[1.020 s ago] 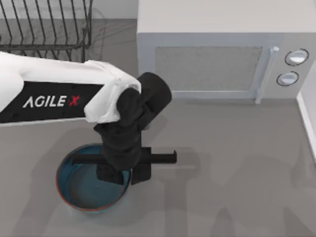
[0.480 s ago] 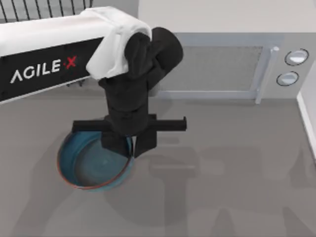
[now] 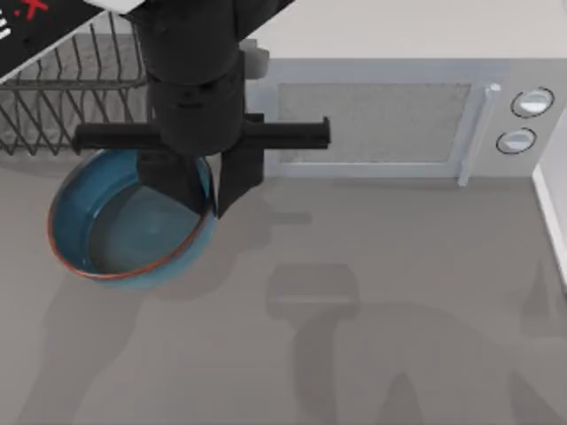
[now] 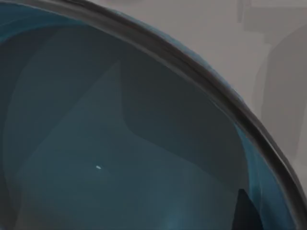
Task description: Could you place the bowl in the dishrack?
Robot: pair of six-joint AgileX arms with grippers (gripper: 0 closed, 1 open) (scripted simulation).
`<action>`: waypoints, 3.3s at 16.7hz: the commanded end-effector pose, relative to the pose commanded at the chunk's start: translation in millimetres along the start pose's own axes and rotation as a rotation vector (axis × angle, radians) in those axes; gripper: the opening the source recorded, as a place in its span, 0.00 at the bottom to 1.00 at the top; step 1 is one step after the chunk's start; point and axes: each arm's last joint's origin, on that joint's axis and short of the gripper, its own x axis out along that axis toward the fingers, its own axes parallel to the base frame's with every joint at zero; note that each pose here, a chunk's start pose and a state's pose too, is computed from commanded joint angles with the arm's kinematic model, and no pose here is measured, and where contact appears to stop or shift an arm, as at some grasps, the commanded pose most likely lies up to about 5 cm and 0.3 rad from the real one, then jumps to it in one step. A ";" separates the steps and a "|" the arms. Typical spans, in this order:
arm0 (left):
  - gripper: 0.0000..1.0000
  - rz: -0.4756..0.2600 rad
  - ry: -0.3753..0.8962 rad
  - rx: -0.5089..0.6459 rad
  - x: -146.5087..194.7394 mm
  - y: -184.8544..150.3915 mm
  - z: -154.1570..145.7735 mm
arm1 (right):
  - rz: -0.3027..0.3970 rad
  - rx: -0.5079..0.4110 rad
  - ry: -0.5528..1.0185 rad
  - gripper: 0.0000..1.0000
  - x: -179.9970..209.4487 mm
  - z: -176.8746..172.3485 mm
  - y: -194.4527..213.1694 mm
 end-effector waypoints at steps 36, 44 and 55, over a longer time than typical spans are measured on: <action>0.00 -0.002 -1.571 0.000 -93.8 244.1 -82.6 | 0.000 0.000 0.000 1.00 0.0 0.0 0.0; 0.00 0.004 -1.568 -0.006 -30.9 257.0 34.9 | 0.000 0.000 0.000 1.00 0.0 0.0 0.0; 0.00 -0.001 -1.572 0.000 105.7 243.7 113.0 | 0.000 0.000 0.000 1.00 0.0 0.0 0.0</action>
